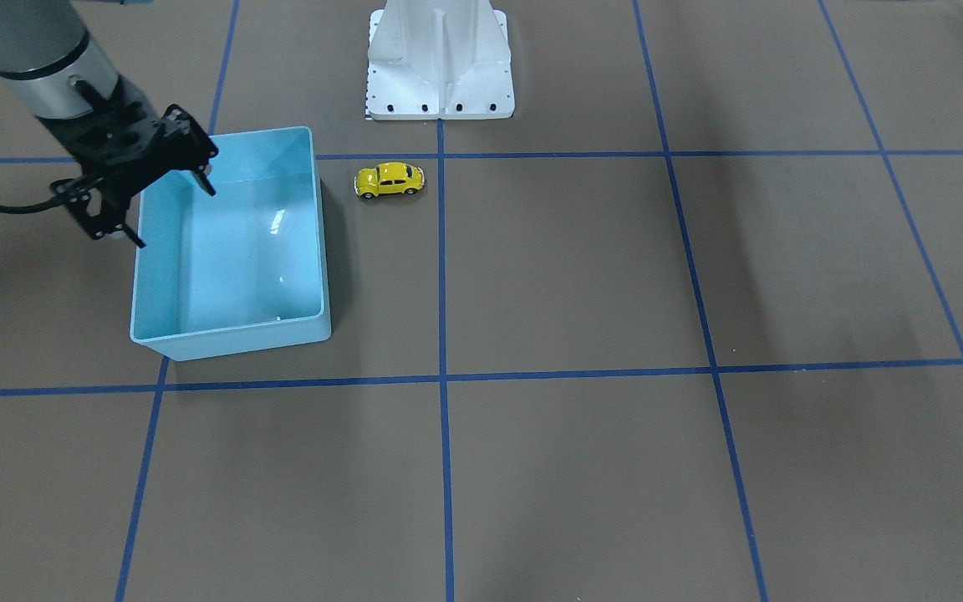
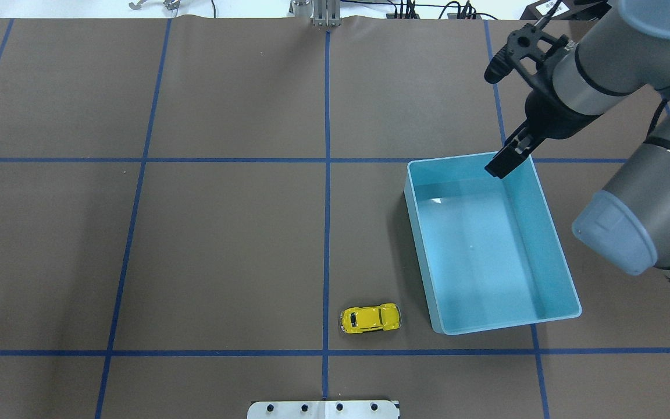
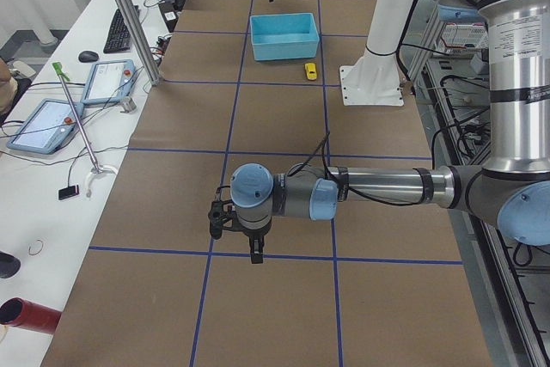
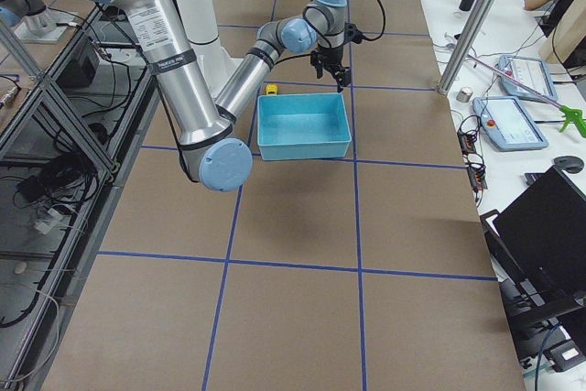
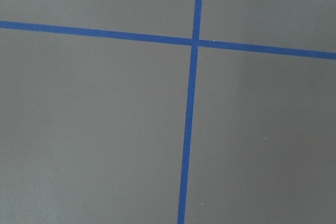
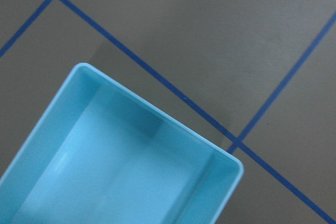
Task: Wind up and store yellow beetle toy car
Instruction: 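Move the right gripper over the stopped yellow car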
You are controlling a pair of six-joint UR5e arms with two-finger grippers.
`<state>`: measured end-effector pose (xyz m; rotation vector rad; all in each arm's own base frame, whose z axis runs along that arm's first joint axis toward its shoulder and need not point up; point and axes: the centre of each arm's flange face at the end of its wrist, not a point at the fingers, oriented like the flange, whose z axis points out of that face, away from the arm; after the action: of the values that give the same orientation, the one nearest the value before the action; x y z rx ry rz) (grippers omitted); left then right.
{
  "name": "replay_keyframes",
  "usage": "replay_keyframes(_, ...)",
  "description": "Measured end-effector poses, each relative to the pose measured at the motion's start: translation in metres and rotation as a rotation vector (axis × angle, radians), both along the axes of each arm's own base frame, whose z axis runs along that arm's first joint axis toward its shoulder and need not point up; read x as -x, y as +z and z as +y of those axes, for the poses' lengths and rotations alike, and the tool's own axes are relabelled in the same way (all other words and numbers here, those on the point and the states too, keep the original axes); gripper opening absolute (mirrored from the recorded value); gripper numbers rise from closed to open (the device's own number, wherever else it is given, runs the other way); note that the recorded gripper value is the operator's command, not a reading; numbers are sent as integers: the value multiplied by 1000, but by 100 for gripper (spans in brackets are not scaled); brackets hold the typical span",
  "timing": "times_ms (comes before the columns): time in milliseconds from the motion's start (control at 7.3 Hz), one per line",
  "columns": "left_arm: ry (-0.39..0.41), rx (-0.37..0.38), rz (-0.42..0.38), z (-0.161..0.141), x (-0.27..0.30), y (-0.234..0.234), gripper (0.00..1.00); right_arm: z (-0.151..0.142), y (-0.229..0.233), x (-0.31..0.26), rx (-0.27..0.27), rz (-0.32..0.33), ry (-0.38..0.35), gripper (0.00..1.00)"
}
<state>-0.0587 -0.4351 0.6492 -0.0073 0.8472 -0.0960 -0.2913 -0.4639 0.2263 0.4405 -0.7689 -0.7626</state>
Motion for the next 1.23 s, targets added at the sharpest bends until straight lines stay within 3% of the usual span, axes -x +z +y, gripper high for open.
replay_keyframes(411, -9, 31, 1, 5, 5, 18, 100, 56, -52, 74, -175, -129, -177, 100)
replay_keyframes(685, -17, 48, 1, 7, 9, 27, 100, 97, -80, 120, -302, -174, -327, 100)
replay_keyframes(959, -23, 64, 2, 8, 11, 33, 100, 143, -70, 169, -374, -133, -425, 100)
replay_keyframes(1232, -25, 71, 2, 9, 11, 35, 100, 169, -50, 199, -389, -63, -458, 100)
